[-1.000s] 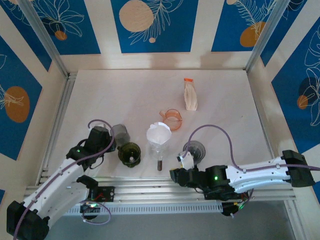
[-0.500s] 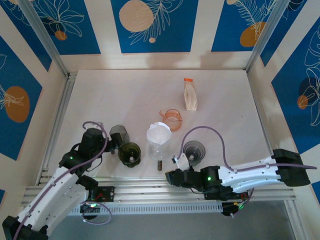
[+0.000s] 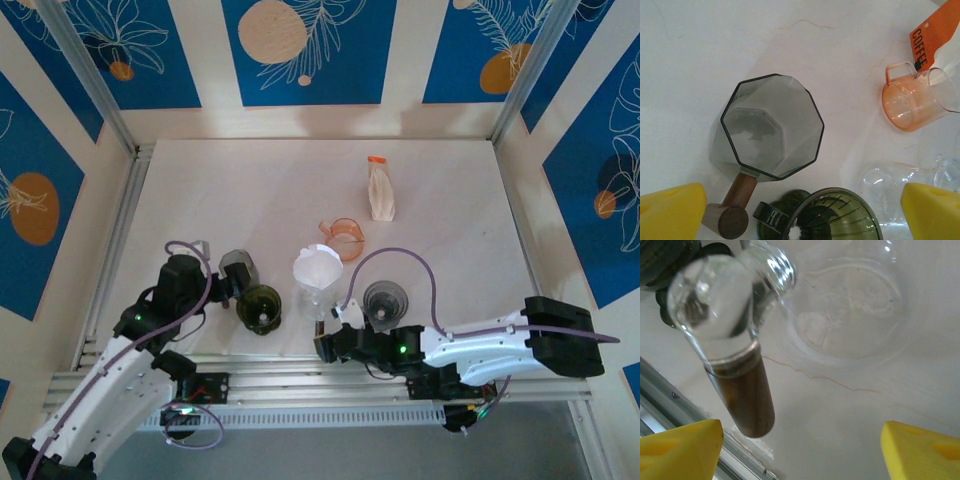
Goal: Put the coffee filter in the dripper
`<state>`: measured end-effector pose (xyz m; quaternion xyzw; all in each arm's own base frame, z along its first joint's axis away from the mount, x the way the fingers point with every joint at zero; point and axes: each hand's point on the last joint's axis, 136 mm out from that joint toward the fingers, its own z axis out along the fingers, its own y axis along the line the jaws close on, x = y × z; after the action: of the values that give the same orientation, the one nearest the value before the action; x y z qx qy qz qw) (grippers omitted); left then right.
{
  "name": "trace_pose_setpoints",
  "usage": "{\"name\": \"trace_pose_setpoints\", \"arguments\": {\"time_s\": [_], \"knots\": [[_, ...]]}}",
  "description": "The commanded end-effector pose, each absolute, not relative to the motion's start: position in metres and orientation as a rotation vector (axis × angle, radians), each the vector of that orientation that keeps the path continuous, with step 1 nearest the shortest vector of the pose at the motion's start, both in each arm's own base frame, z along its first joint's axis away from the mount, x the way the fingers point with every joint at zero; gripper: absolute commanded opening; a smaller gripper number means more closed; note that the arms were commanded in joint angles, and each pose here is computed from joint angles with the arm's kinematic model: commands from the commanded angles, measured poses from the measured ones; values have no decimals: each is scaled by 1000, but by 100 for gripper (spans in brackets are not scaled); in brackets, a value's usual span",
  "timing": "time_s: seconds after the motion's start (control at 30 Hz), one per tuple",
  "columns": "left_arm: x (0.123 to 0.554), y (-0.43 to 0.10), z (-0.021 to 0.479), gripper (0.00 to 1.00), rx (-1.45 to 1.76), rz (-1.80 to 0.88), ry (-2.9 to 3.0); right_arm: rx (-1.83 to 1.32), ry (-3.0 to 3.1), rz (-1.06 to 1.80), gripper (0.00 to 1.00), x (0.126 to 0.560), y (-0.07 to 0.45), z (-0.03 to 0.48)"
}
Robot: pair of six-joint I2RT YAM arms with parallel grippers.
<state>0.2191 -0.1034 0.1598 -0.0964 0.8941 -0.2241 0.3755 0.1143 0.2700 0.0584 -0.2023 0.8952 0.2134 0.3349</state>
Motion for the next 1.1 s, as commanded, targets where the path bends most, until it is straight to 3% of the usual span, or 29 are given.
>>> {"name": "trace_pose_setpoints", "arguments": {"time_s": [0.0,0.3,1.07], "knots": [[221,-107,181,100,-251,-633,2238,-550,2308,576,80,120,277,60],[218,-109,186,99,-243,-654,2227,-576,2286,518,72,132,279,56],[210,-107,192,98,-250,-683,2213,-510,2191,432,62,177,305,53]]}}
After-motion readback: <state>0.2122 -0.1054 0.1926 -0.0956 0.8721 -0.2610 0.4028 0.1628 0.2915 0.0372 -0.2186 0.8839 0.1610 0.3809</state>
